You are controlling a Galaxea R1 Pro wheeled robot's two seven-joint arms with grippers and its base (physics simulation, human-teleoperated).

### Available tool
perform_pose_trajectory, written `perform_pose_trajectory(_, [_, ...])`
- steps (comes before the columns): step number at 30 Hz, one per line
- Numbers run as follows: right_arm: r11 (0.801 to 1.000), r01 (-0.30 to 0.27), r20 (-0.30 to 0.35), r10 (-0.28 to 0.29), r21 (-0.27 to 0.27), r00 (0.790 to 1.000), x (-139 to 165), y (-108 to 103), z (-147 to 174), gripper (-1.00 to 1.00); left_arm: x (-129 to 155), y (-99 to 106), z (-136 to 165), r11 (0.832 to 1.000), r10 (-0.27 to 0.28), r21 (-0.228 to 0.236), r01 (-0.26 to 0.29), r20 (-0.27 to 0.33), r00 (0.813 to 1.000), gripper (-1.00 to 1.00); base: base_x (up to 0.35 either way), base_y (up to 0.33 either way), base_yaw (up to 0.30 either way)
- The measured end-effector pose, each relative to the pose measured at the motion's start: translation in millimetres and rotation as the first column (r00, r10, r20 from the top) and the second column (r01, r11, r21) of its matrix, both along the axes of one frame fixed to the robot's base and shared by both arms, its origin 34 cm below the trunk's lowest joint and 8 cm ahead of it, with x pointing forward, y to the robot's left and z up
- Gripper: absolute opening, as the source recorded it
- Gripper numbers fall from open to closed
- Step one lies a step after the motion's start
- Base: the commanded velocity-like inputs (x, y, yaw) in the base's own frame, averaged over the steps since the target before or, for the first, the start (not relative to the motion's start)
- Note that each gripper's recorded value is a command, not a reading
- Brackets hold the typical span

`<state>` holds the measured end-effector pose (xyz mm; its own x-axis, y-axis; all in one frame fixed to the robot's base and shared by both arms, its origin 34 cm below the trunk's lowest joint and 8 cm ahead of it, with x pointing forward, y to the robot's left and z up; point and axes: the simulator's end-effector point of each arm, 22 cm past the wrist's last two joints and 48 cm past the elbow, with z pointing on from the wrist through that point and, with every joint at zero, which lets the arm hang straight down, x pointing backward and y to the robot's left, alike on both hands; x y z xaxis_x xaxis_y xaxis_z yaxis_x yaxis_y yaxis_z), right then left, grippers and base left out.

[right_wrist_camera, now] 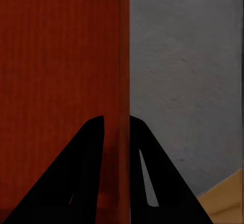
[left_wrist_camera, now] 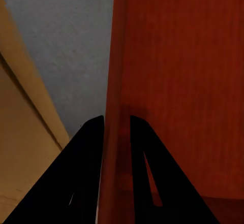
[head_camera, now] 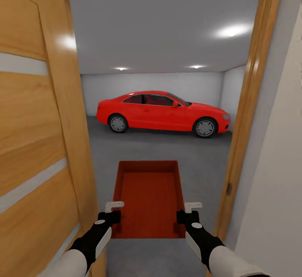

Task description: Move the two storage containers from the living room to the garage. In the garage, place one container on the floor and stack the other container on top of it (either order is fine).

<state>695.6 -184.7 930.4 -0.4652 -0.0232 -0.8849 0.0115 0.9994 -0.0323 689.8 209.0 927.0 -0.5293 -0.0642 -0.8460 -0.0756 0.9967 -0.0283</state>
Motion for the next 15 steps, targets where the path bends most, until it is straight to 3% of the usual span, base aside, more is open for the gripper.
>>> perform_pose_trajectory(8, [1.000, 0.000, -0.005, 0.000, -0.001, 1.000, -0.2, 0.0, -3.4, -1.00, -0.2, 0.0, -3.4, 1.000, -0.001, 0.000, 0.001, -0.005, 1.000, -1.00, 0.008, 0.010, -0.230])
perform_pose_trajectory(15, [1.000, 0.000, -0.007, 0.000, 0.000, 1.000, -0.3, -0.1, -4.6, -1.00, -0.3, -0.1, -4.6, 1.000, -0.001, -0.001, 0.001, -0.006, 1.000, -1.00, 0.000, 0.000, -0.045])
